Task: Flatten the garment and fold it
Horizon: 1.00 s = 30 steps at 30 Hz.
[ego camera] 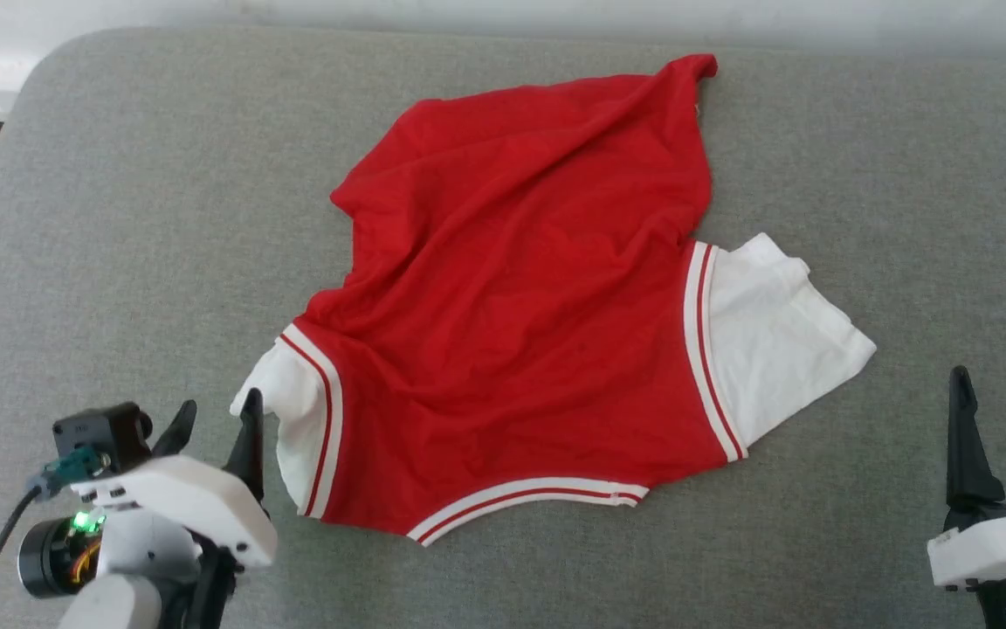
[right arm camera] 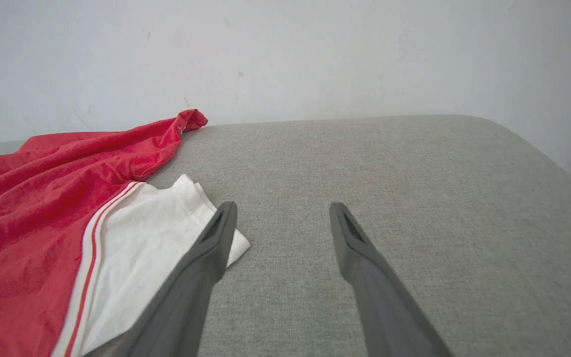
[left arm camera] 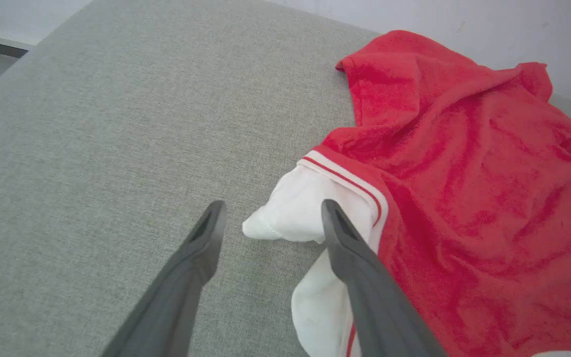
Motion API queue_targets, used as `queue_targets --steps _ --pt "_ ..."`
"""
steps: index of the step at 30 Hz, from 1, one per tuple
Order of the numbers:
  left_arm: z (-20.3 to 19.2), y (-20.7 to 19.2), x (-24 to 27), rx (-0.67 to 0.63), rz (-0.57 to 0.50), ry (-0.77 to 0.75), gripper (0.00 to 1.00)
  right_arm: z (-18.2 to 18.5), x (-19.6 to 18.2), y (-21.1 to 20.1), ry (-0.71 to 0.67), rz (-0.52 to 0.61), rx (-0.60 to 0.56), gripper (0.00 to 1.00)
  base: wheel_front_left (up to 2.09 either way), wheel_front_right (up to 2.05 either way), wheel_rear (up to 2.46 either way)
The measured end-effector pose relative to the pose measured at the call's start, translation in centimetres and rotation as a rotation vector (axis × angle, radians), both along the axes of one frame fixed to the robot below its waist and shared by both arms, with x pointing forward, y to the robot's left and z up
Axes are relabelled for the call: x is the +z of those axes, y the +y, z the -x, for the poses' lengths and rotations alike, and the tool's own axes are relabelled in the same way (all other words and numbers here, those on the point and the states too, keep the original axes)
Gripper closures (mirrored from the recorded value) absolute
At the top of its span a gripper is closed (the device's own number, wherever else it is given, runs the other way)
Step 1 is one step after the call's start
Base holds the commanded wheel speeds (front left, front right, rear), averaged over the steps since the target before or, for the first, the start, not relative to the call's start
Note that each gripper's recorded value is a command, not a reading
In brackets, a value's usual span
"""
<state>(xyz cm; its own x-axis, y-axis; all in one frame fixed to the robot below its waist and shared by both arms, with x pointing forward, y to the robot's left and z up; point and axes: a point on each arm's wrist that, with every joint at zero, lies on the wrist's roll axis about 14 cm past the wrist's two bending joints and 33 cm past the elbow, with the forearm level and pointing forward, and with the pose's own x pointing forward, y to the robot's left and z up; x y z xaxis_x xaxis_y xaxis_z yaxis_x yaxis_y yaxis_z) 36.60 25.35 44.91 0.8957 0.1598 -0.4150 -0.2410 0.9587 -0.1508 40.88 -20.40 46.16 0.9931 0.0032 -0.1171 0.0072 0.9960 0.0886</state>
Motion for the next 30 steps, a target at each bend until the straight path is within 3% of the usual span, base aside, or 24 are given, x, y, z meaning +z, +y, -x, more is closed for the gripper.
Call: queue_targets --steps 8,12,19,20,21,26,30 --pt "-2.2 -0.1 -3.2 -0.039 0.034 0.095 0.0 -0.6 0.0 -0.2 0.006 0.019 -0.004 0.0 0.0 0.0 0.0" --pt "-1.7 -1.2 -6.1 -0.088 0.059 0.226 0.0 -0.5 -0.2 -0.7 0.016 0.024 -0.016 0.0 0.0 0.0 0.0" --pt "-2.2 -1.5 -6.7 -0.138 0.072 0.284 0.0 -0.4 -0.6 -1.2 0.029 0.029 -0.029 0.0 0.0 0.0 0.0" --pt "-2.3 -1.6 -6.7 -0.141 0.075 0.284 0.35 -0.4 -0.6 -1.1 0.029 0.028 -0.028 0.0 0.0 0.0 0.0" --pt "-2.3 -1.5 -6.7 -0.141 0.076 0.283 1.0 -0.4 -0.6 -1.1 0.028 0.028 -0.027 0.0 0.0 0.0 0.0" --pt "-2.3 -2.1 -6.3 -0.155 0.086 0.25 1.0 -0.3 -0.2 -1.0 0.018 0.024 -0.024 0.0 0.0 0.0 0.0" --pt "-3.1 -1.7 -4.2 -0.118 0.087 0.124 1.0 -0.1 0.2 -0.8 0.003 0.019 -0.021 0.0 0.0 0.0 0.0"
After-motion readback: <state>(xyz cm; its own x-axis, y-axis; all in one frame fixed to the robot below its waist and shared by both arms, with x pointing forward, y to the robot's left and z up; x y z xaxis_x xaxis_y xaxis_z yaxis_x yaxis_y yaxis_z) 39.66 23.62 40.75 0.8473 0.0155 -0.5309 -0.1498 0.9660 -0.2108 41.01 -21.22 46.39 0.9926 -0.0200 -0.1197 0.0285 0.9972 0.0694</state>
